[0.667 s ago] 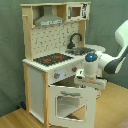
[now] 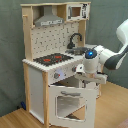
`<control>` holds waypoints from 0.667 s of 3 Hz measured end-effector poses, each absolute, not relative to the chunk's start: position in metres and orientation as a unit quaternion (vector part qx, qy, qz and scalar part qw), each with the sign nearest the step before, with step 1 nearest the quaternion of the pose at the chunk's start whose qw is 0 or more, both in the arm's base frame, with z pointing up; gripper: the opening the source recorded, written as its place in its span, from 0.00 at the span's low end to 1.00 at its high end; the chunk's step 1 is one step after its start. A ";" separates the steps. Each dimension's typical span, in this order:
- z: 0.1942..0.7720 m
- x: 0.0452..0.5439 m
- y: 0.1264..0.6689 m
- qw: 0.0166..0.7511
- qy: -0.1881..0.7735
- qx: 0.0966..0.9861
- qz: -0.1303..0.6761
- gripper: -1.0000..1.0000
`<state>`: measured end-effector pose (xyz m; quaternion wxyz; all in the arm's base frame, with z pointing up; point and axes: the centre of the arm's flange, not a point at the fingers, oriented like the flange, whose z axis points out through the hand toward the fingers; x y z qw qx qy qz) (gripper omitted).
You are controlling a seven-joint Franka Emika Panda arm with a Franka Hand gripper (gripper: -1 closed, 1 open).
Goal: Play with the kitchen
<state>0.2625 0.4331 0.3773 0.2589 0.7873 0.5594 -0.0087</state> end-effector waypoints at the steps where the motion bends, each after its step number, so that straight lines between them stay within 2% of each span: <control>1: 0.393 0.261 0.430 0.283 0.552 0.784 -0.013 1.00; 2: 0.408 0.259 0.425 0.313 0.544 0.778 -0.016 1.00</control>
